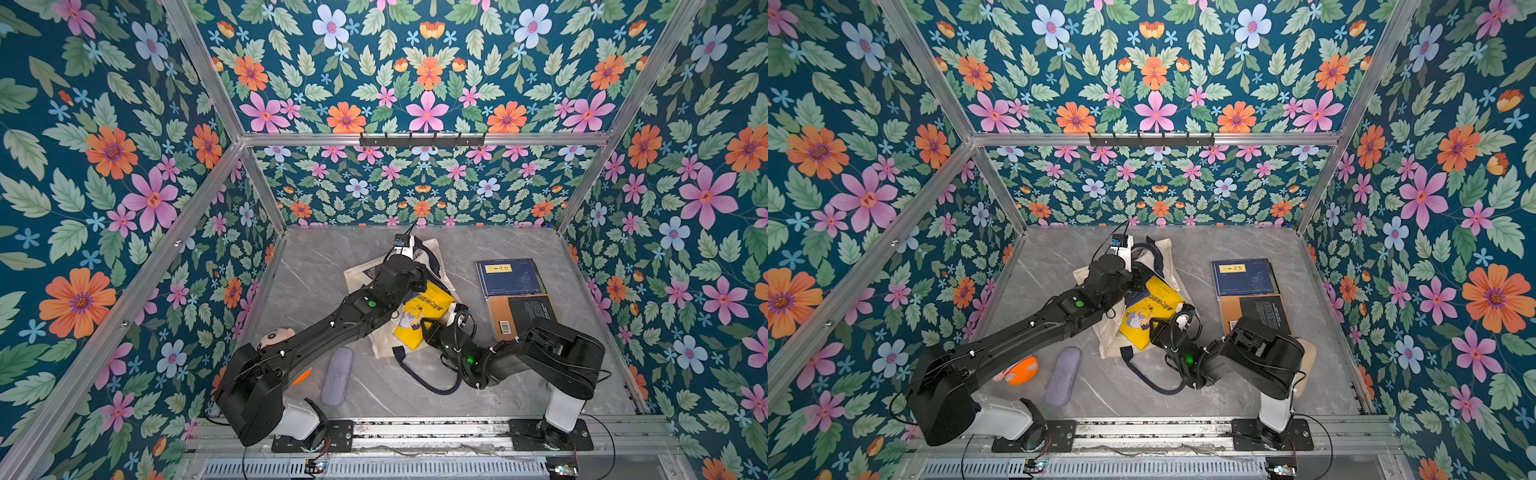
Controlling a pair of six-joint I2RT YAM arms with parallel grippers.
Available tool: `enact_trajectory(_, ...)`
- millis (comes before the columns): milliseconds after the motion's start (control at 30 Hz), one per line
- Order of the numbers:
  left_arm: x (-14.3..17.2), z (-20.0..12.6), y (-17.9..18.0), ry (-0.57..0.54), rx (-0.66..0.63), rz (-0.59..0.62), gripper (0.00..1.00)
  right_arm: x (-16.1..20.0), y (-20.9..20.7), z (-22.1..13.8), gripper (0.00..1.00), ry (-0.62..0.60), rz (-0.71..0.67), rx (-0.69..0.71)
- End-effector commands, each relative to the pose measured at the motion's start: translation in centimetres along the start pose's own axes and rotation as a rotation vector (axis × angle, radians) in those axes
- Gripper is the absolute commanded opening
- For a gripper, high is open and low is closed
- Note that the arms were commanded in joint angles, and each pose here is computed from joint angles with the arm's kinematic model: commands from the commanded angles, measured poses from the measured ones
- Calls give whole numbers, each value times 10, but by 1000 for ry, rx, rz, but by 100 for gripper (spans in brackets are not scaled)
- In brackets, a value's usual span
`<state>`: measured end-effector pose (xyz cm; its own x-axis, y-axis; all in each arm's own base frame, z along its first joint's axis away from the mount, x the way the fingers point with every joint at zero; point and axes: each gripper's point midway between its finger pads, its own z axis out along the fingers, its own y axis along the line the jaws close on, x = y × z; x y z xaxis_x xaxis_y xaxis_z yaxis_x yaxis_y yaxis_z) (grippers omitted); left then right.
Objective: Take out the books from the canvas bag
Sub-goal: Pick up the book from the canvas bag.
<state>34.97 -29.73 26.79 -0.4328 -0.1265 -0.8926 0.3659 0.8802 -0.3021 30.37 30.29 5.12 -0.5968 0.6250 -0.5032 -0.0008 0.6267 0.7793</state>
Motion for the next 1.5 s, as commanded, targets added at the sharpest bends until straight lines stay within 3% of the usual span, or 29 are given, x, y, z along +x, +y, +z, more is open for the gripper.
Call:
enact_trajectory(0, -10, 0, -5, -35, 22, -18, 0, -14, 27, 3, 41, -61, 69, -134)
enact_trajectory(200, -10, 1, -6, -35, 29, -18, 0, -15, 37, 4, 19, -65, 39, -178)
enact_trajectory(433, -10, 1, -5, -37, 23, -16, 0, -12, 34, -2, 0, -50, 59, -200)
enact_trajectory(633, -10, 1, -2, -42, 6, -16, 0, -17, 40, -20, 0, -39, 54, -229)
enact_trajectory(1033, -10, 3, 6, -36, -44, -23, 0, -31, 75, -76, 0, -25, -122, -226)
enact_trajectory(1467, -14, 4, 17, -42, -93, -40, 0, -76, 90, -156, 0, -86, -181, -257)
